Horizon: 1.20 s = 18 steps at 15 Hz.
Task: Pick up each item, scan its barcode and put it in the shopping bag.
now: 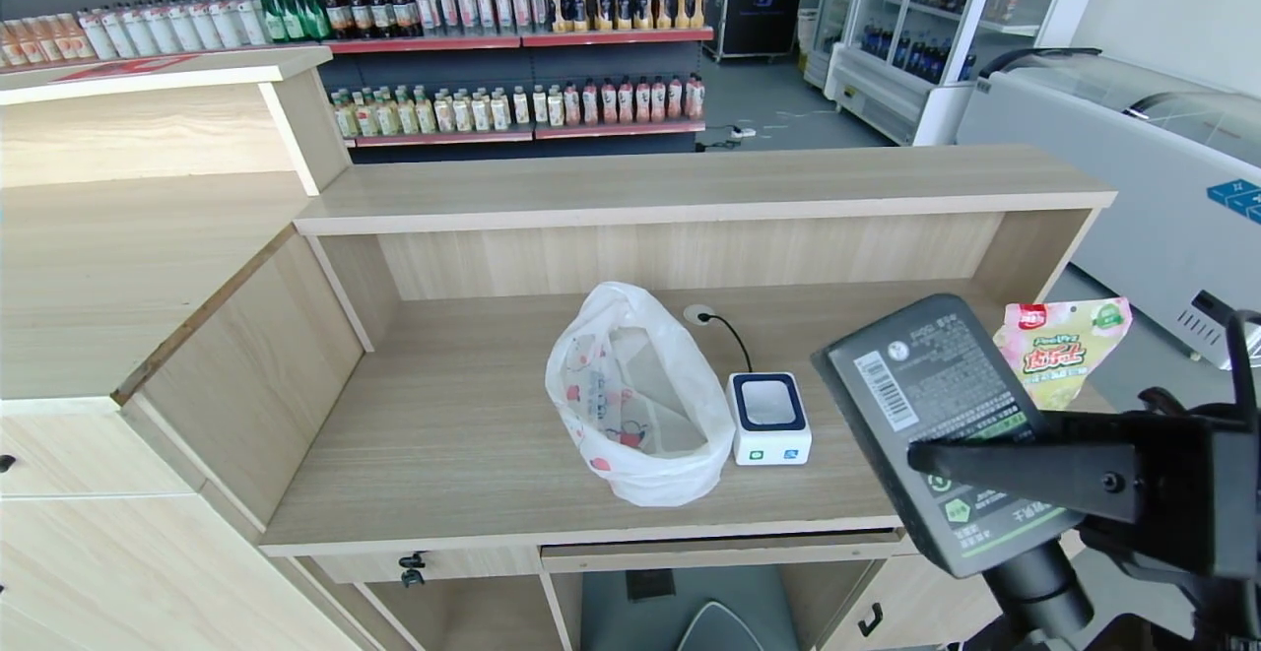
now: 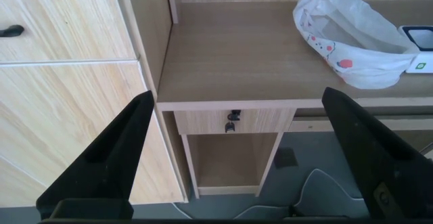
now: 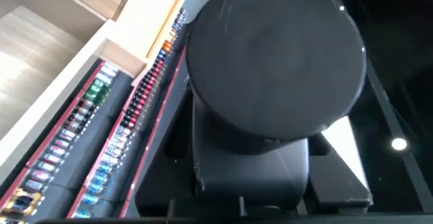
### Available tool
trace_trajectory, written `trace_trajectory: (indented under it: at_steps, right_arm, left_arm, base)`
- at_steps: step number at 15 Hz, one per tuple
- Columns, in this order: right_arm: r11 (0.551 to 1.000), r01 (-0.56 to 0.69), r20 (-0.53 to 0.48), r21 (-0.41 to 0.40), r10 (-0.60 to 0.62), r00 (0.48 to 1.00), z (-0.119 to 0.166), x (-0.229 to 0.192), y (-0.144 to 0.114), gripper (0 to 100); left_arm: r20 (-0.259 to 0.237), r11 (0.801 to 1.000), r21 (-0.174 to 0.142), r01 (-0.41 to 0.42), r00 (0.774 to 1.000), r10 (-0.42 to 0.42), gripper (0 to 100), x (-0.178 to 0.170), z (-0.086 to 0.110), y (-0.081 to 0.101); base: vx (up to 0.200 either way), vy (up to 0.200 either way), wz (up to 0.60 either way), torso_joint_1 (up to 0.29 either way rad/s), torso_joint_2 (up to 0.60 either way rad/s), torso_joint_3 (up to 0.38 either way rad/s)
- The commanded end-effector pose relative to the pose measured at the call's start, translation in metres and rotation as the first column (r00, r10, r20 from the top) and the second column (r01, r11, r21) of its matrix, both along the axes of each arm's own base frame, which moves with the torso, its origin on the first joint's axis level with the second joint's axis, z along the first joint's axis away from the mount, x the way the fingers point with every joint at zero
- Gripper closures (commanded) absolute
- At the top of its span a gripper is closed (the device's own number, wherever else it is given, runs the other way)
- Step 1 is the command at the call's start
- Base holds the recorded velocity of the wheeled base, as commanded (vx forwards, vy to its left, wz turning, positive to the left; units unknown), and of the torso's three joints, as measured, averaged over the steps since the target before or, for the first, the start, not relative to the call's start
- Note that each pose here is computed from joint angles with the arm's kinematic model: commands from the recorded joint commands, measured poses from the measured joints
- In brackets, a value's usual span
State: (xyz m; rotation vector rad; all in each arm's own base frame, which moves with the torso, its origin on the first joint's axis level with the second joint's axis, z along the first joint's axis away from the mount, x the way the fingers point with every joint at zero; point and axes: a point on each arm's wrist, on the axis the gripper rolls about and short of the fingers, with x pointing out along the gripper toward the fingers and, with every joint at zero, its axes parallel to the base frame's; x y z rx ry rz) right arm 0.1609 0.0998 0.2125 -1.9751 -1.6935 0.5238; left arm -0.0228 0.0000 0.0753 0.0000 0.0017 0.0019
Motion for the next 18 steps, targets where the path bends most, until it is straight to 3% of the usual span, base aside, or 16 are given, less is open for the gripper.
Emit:
trace_trajectory:
  at_steps: [1, 7, 18]
  right_arm:
    - [0.998, -0.066, -0.010, -0.004, 0.066, 0.998, -0.001, -0.003, 0.012, 100]
    - [0.979, -0.201, -0.005, -0.021, 0.200, 0.980, -0.007, -0.018, 0.035, 100]
    - [0.980, -0.199, -0.012, -0.030, 0.199, 0.980, -0.010, -0.017, 0.035, 100]
  left_arm:
    - [-0.001, 1.000, 0.000, 0.000, 1.000, 0.000, 0, 0.000, 0.000, 0.000]
    - [-0.001, 1.000, 0.000, 0.000, 1.000, 0.000, 0, 0.000, 0.000, 0.000]
    - [-0.001, 1.000, 0.000, 0.000, 1.000, 0.000, 0, 0.000, 0.000, 0.000]
  base:
    - [0.000, 0.000, 0.00, 0.000, 0.00, 0.000]
    - [0.000, 0.000, 0.00, 0.000, 0.00, 0.000]
    - [0.000, 0.000, 0.00, 0.000, 0.00, 0.000]
